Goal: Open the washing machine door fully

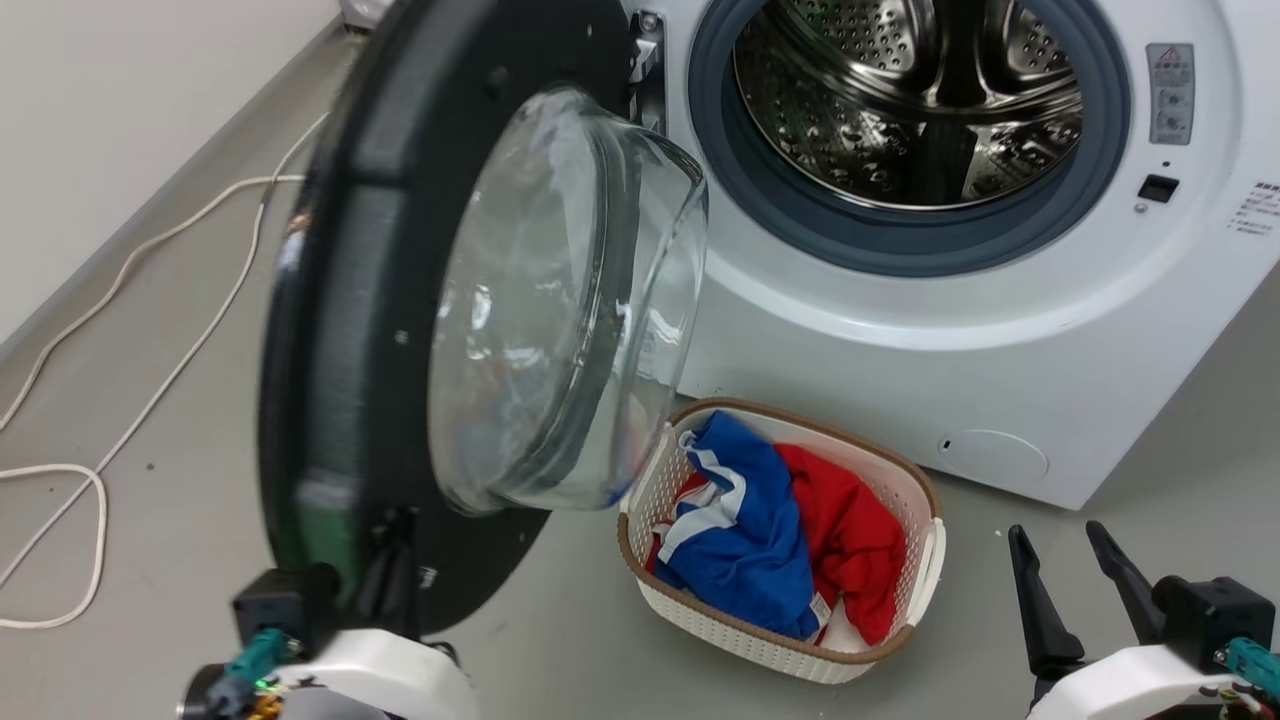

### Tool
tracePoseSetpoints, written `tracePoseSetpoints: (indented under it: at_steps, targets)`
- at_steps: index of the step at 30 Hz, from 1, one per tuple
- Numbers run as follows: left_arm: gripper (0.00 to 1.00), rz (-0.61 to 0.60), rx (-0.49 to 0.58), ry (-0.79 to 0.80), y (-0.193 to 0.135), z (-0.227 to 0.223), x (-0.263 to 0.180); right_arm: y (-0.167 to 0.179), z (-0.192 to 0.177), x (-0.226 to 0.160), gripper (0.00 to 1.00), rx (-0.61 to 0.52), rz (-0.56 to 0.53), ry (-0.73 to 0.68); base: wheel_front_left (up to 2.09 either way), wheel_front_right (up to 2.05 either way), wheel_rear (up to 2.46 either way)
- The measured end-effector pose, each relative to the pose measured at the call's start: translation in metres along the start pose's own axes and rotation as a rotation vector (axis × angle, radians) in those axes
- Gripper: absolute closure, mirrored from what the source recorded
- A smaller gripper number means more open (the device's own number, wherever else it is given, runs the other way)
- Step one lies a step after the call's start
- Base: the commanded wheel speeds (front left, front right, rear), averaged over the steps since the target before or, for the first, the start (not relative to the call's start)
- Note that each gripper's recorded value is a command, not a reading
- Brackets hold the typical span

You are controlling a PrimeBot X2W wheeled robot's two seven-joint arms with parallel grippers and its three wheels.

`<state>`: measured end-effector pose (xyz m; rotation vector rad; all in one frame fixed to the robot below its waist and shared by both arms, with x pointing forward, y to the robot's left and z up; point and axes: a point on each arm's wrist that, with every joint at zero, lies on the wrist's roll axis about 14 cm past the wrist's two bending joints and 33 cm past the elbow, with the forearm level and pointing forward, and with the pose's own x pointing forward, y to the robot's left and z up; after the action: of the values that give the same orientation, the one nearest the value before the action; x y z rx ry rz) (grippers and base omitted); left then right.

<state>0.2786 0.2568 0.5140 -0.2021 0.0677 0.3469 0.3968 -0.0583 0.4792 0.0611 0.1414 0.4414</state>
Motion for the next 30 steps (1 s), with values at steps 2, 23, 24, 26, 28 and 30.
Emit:
tracePoseSetpoints:
  at_steps: [2, 23, 24, 26, 28, 30]
  targets:
    - [1.0, 0.04, 0.001, -0.009, 0.014, 0.003, 0.004, -0.001, -0.001, 0.003, 0.0, -0.001, 0.003, 0.005, 0.0, 0.0, 0.0]
    - [1.0, 0.288, -0.002, -0.113, 0.113, 0.03, 0.06, -0.044, -0.024, 0.022, 0.0, 0.005, -0.063, 0.069, 0.0, 0.0, 0.0]
    - [1.0, 0.297, -0.002, -0.113, 0.117, 0.029, 0.061, -0.046, -0.024, 0.023, 0.0, 0.006, -0.066, 0.07, 0.0, 0.0, 0.0]
    - [1.0, 0.31, 0.001, -0.115, 0.123, 0.03, 0.063, -0.048, -0.025, 0.024, 0.0, 0.007, -0.071, 0.072, 0.0, 0.0, 0.0]
    - [1.0, 0.324, 0.004, -0.12, 0.13, 0.032, 0.067, -0.049, -0.026, 0.025, 0.0, 0.009, -0.073, 0.07, 0.0, 0.0, 0.0]
    - [1.0, 0.331, 0.012, -0.124, 0.135, 0.033, 0.069, -0.049, -0.028, 0.025, 0.0, 0.011, -0.073, 0.074, 0.0, 0.0, 0.0]
